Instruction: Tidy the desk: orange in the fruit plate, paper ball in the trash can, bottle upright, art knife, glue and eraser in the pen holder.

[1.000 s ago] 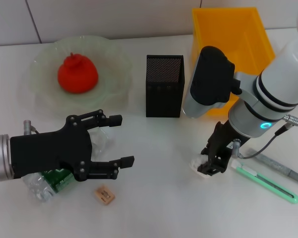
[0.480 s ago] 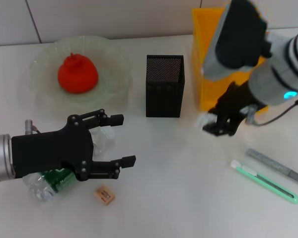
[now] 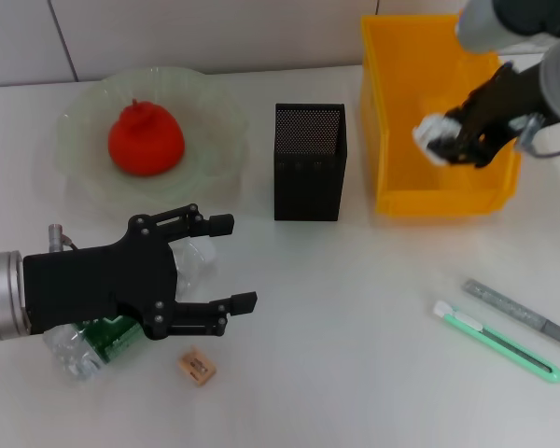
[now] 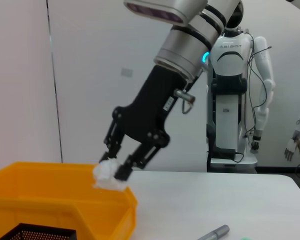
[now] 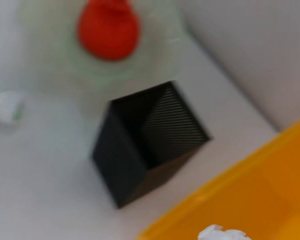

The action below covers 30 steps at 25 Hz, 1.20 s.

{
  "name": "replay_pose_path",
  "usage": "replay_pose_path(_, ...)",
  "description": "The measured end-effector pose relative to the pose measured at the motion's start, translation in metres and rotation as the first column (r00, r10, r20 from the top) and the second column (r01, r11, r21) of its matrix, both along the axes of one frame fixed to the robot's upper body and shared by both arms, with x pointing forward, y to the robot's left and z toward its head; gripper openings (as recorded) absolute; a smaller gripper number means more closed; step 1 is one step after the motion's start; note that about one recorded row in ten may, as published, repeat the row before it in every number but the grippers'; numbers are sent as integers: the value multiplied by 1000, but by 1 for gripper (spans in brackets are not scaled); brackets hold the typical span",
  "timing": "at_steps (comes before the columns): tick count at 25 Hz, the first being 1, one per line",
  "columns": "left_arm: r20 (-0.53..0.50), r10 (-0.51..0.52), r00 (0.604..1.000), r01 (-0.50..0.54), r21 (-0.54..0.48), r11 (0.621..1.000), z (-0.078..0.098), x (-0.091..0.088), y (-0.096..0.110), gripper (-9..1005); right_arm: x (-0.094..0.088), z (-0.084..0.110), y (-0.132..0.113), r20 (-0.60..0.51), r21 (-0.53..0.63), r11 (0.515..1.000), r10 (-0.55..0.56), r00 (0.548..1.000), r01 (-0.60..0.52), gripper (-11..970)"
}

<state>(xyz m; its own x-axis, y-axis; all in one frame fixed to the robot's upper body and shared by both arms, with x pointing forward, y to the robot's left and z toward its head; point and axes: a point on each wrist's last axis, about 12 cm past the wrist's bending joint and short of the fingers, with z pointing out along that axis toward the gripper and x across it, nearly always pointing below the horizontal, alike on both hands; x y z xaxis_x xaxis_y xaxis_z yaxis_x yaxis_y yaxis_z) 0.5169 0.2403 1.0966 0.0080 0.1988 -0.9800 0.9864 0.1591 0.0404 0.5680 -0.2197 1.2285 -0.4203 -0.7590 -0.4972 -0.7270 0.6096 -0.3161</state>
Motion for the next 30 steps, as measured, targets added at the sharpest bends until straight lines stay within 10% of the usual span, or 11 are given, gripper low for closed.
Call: replay_pose_path(30,9,0,1000,0,1,1000,-1,1,-1,864,48,-60,-50,115,269,956,-152,982,116,413)
